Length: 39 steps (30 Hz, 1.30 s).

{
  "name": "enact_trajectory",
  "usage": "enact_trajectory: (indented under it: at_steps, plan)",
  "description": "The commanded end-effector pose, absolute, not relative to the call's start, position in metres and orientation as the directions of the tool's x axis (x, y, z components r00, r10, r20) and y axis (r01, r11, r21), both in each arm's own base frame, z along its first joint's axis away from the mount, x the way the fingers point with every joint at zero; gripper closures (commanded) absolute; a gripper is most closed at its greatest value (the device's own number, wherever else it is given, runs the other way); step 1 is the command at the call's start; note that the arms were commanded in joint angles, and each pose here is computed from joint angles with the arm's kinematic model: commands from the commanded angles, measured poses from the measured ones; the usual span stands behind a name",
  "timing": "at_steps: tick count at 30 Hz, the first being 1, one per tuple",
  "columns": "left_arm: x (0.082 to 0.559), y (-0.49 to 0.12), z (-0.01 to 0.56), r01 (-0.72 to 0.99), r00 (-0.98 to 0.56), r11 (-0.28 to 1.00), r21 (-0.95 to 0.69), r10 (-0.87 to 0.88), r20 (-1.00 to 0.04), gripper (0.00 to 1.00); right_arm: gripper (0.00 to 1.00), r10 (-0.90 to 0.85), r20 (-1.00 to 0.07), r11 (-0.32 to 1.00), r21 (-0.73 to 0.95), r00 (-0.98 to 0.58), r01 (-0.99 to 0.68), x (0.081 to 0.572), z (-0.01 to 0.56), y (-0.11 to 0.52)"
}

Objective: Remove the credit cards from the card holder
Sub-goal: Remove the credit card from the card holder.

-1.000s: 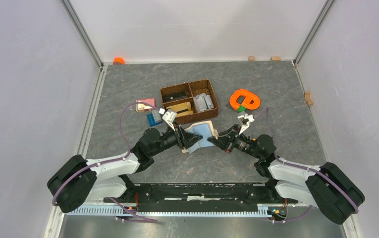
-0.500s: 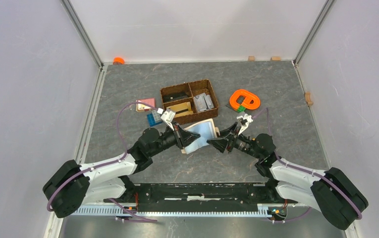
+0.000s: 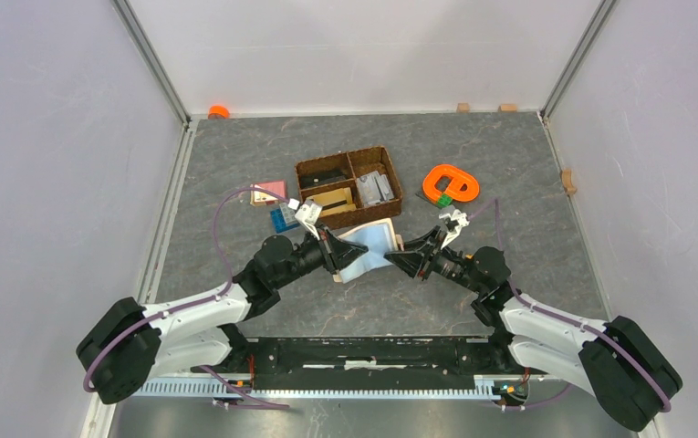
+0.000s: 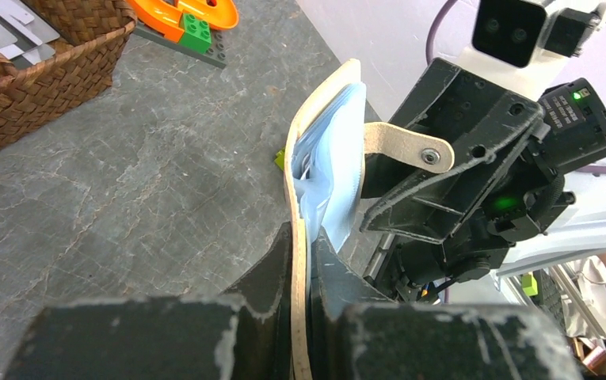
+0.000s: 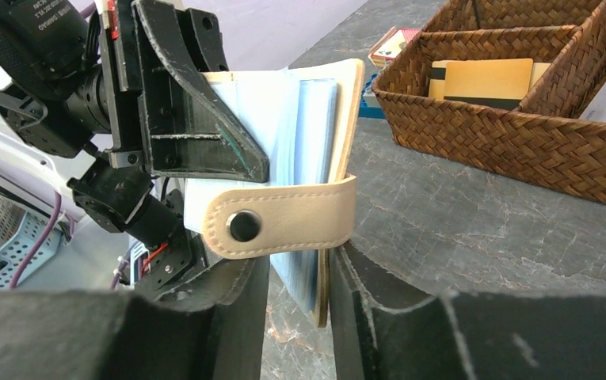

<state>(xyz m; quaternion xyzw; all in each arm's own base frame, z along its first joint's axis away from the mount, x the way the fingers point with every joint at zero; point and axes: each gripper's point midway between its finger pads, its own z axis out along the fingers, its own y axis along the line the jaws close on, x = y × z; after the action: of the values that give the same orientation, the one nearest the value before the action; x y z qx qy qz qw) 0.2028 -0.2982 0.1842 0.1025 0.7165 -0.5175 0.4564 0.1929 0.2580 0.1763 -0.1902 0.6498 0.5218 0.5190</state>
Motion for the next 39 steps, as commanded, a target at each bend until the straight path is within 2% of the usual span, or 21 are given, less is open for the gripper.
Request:
enact_trajectory:
  at_steps: [1, 5, 17, 34, 39]
  plan:
    - [0.223, -0.289, 0.186, 0.588, -0.502, 0.538, -0.603, -0.341, -0.795, 0.98, 0.62, 0.345, -0.887, 0.301, 0.415, -0.308, -0.859, 0.185, 0.214, 0.264]
    - [0.224, -0.290, 0.186, 0.590, -0.503, 0.539, -0.601, -0.337, -0.796, 0.98, 0.62, 0.352, -0.890, 0.301, 0.400, -0.289, -0.866, 0.184, 0.217, 0.262]
    - [0.225, -0.289, 0.183, 0.579, -0.506, 0.553, -0.599, -0.332, -0.796, 0.98, 0.75, 0.375, -0.893, 0.307, 0.374, -0.250, -0.875, 0.181, 0.226, 0.257]
    - [0.223, -0.289, 0.187, 0.591, -0.501, 0.537, -0.602, -0.341, -0.796, 0.98, 0.76, 0.400, -0.881, 0.319, 0.391, -0.251, -0.864, 0.184, 0.228, 0.249]
    - [0.220, -0.291, 0.191, 0.608, -0.496, 0.514, -0.605, -0.349, -0.795, 0.98, 0.85, 0.405, -0.877, 0.305, 0.396, -0.259, -0.866, 0.183, 0.230, 0.250]
